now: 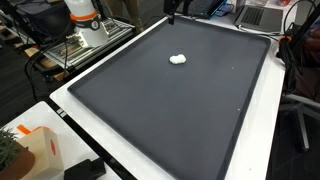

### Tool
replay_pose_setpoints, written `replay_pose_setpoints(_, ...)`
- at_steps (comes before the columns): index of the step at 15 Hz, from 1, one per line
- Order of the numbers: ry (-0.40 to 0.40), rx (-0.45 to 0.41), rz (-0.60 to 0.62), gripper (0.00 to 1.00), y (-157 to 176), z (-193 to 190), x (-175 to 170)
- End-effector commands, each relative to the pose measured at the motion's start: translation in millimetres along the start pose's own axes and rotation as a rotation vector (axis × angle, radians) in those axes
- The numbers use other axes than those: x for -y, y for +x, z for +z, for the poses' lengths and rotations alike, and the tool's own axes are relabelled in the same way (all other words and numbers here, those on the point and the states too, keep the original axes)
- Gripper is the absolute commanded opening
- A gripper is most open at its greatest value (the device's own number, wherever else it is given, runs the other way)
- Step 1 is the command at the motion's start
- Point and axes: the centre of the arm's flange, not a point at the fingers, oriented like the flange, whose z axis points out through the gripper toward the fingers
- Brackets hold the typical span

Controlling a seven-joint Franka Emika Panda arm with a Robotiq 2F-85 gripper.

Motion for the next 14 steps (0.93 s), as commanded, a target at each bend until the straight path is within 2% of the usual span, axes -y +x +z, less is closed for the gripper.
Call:
replay_pose_setpoints(1, -0.012, 0.012, -0.023, 1.00, 28, 5, 9)
replay_pose_setpoints(5, -0.060, 0.013, -0.080, 1.00, 58, 9, 20)
replay_pose_setpoints(7, -0.084, 0.042, -0.074, 1.00, 74, 11, 24)
replay_pose_setpoints(10, -0.100, 0.086, -0.029, 1.00, 94, 11, 27)
replay_pose_setpoints(14, -0.104, 0.126, 0.097, 1.00, 135, 22, 29)
